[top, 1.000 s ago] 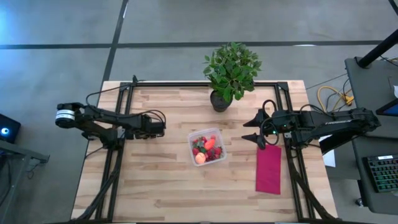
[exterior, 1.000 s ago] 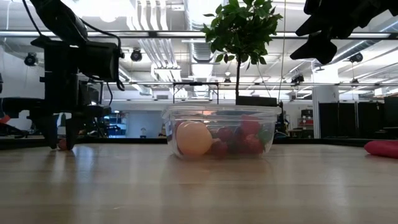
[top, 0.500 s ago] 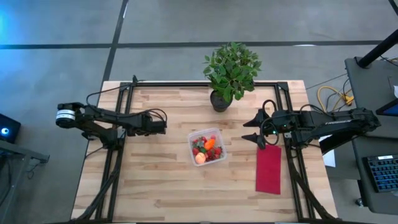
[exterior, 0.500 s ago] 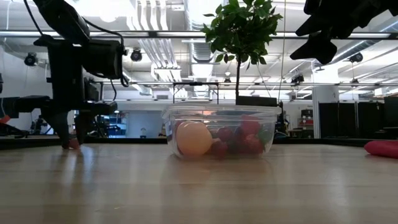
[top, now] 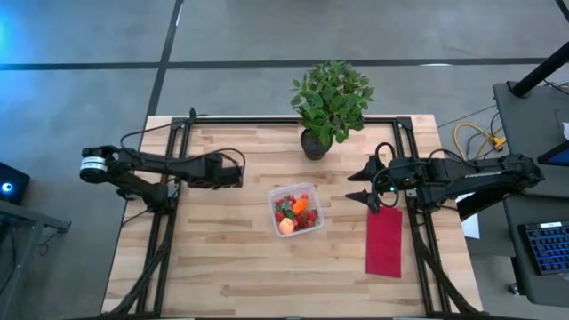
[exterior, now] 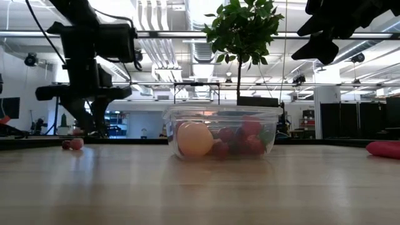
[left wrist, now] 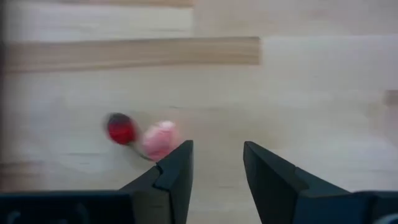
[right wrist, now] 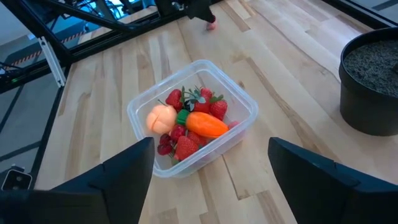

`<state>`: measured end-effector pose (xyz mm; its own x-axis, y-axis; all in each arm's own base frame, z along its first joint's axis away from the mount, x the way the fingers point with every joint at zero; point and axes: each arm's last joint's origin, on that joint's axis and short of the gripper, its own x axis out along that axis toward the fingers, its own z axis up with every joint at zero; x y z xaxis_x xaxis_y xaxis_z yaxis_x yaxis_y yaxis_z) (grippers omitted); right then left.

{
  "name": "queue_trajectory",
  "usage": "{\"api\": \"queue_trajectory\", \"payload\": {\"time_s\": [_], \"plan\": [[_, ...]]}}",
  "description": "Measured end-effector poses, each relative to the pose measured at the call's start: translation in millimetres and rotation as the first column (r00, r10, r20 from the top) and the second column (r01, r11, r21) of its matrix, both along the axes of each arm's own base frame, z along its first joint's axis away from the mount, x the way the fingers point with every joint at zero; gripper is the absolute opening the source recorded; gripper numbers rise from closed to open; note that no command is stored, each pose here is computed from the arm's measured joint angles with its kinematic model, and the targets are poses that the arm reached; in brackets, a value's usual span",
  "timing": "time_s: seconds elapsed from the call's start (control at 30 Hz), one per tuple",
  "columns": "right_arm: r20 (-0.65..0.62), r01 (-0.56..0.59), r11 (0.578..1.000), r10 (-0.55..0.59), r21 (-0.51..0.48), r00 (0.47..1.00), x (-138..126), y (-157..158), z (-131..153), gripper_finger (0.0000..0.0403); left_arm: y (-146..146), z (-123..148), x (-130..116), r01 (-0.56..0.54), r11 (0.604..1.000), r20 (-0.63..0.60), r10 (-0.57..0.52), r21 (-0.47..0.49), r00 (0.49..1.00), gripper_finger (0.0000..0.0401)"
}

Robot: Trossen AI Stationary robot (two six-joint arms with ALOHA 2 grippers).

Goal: Pick and placing Produce into tupperware
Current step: Put the pink peach into the transparent bin

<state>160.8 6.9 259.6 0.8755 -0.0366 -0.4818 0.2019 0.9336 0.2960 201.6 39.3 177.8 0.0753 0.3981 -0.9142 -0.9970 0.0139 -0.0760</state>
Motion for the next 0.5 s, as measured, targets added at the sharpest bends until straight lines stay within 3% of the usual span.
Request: {"api": "queue_trajectory", "payload": {"time_s": [0.13, 0.3, 0.43, 0.5], "plan": [[0.0, 0.0, 1.0, 0.0, 0.0, 1.0, 0.0, 0.0, 0.0, 0.0304, -0.1, -1.2, -8.2, 0.035, 0.999, -0.101, -0.035, -0.007, 0.994, 0.0127], [0.0, 0.0, 1.0, 0.0, 0.0, 1.0, 0.1, 0.0, 0.0, 0.031, 0.0, -0.1, -8.5, 0.204, 0.979, -0.185, -0.204, -0.02, 0.961, 0.0139], [0.0, 0.0, 1.0, 0.0, 0.0, 1.0, 0.0, 0.0, 0.0, 0.0309, 2.6, -3.0, -6.8, 0.202, 0.979, -0.196, -0.203, -0.027, 0.959, 0.0167], [-0.001, 0.0, 1.0, 0.0, 0.0, 1.0, 0.1, 0.0, -0.1, 0.0307, 4.7, -7.3, -6.0, 0.182, 0.98, -0.199, -0.194, -0.074, 0.961, 0.0181]]}}
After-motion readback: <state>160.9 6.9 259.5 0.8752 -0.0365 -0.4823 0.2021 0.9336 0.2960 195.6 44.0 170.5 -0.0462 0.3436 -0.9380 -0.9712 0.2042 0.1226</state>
